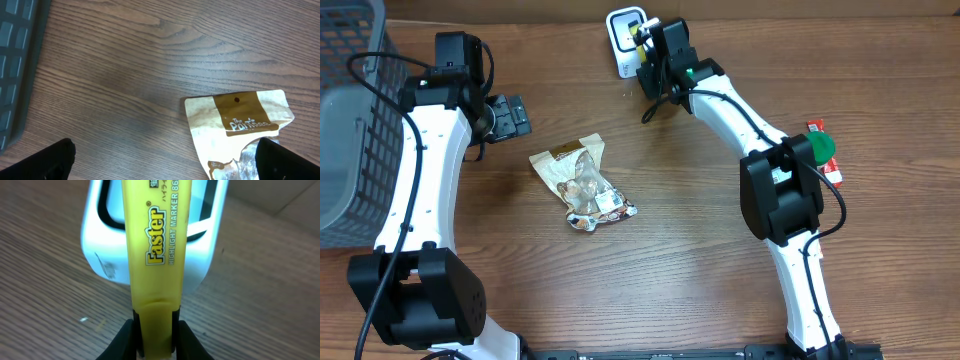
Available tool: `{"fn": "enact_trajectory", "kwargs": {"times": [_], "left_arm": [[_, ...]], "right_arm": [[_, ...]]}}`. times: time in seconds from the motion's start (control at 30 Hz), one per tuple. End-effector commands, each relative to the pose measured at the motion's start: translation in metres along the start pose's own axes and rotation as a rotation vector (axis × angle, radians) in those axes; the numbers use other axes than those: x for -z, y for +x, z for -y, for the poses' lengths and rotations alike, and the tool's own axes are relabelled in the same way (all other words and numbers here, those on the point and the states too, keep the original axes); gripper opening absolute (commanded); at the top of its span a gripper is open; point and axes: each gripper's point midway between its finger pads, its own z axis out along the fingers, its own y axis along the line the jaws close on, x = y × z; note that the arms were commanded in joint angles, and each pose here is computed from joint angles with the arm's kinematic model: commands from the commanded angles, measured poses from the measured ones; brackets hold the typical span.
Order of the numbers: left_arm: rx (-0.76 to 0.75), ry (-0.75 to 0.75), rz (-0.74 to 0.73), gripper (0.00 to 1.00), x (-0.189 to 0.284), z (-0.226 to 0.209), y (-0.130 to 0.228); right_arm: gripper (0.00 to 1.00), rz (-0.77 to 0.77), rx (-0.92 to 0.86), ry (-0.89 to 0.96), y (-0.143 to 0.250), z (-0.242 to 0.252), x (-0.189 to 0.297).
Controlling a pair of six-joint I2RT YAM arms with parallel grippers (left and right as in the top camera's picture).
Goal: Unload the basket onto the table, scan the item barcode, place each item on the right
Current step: 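Hold the highlighter in front of the scanner, then carry the highlighter right and release it onto the wipes pack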
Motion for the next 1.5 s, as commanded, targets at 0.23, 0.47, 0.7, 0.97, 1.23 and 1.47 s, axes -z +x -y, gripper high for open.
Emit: {"fn": "enact_trajectory", "kwargs": {"times": [0.23,0.47,0.7,0.97,1.23,1.47], "left_arm": [[-0.027,0.007,0.032,1.00,0.010,0.003,-0.006],[-0.027,0.007,0.032,1.00,0.010,0.003,-0.006],[-0.027,0.007,0.032,1.00,0.010,0.003,-0.006],[-0.027,0.007,0.032,1.00,0.010,0.003,-0.006],[-0.027,0.007,0.032,1.00,0.010,0.003,-0.006],[-0.027,0.007,0.032,1.00,0.010,0.003,-0.006]], "right_arm": [[0.03,0.014,-0.026,0.009,-0.001,-0.002,-0.009],[0.03,0.051,-0.049,0.019,-0.037,0.003,0.018],[0.03,0.137,-0.052,0.023,-0.084,0.008,0.053],[0.03,0.089,-0.125,-0.028,-0.080,0.000,0.064],[0.04,-0.014,-0.129,-0.101,-0.062,-0.012,0.087],[0.04,-0.099,-0.216,-0.078,-0.056,0.008,0.198]]}}
